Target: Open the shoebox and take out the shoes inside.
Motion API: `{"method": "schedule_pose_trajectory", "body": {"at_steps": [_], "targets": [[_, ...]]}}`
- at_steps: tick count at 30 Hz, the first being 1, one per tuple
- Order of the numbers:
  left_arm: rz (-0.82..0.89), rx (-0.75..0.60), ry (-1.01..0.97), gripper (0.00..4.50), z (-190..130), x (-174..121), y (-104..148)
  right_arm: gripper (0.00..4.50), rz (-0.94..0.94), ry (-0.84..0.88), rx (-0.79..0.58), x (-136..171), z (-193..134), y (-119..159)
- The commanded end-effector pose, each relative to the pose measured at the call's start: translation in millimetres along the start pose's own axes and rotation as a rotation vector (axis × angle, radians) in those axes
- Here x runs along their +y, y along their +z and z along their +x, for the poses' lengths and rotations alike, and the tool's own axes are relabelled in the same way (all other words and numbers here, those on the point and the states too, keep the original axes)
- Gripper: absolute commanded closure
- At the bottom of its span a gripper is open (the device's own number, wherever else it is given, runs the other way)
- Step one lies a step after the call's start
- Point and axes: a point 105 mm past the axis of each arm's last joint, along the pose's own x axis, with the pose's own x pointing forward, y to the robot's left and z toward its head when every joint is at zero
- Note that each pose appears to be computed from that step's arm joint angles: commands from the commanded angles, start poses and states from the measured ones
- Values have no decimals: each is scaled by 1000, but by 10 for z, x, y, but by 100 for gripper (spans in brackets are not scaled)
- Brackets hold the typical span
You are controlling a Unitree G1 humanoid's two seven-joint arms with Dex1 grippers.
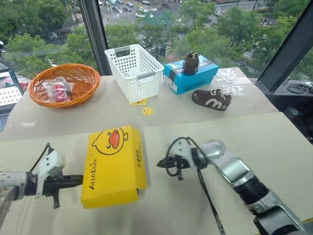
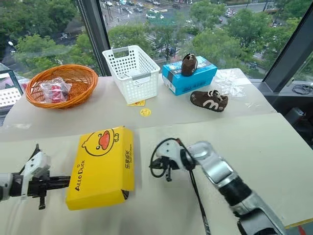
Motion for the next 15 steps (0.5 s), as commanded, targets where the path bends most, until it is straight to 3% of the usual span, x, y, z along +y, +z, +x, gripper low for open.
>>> {"method": "schedule_pose_trajectory", "body": {"at_steps": [1, 7, 15], "targets": [[74, -11, -47, 446, 94, -61, 124, 445, -74, 11, 9, -86, 75, 49], [154, -14, -117, 446, 295, -103, 258, 445, -74, -5, -1, -161, 31, 68], [266, -18, -211, 446, 720, 2, 424, 445, -36, -99, 31, -196, -343, -47]]}}
